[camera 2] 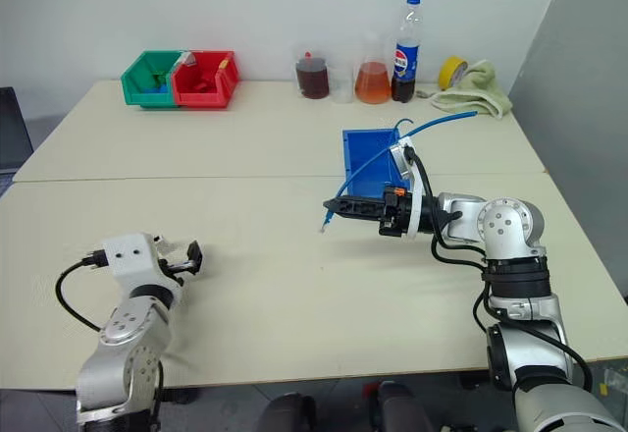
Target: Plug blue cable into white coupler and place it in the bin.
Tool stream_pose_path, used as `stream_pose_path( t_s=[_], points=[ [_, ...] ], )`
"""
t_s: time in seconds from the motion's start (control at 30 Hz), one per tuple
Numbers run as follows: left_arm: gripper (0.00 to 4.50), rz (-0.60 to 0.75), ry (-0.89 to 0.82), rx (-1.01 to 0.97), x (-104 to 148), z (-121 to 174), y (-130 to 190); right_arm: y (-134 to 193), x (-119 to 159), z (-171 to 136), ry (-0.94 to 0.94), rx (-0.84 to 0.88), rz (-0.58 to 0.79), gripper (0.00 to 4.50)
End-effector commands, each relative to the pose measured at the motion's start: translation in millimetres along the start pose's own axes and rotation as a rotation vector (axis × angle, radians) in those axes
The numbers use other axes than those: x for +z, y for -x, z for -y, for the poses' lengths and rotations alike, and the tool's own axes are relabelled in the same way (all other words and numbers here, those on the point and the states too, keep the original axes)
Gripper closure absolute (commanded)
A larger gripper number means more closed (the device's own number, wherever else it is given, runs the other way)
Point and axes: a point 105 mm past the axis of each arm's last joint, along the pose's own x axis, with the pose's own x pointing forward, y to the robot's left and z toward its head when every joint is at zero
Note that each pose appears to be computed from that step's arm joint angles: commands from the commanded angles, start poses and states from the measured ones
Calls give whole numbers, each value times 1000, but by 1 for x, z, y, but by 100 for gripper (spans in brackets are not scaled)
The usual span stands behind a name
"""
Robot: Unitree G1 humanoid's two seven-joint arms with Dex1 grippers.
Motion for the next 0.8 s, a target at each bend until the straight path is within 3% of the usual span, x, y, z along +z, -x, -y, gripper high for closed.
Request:
stream_pose_path(
  t_s=[0.03, 0.2, 0.77, 0.8],
  points=[
    [4, 14, 22, 83, 3, -12, -4, 1, 11, -12, 60, 18, 12, 448],
    [4, 17, 32, 47, 5, -2, -13, 3, 9, -12, 63, 9, 12, 448],
    [4, -45, 11, 71, -4, -9, -24, 5, 9, -13, 69, -7, 26, 448],
    [21, -43, 7, 73, -3, -9, -24, 5, 9, -12, 69, -7, 27, 448]
  ],
)
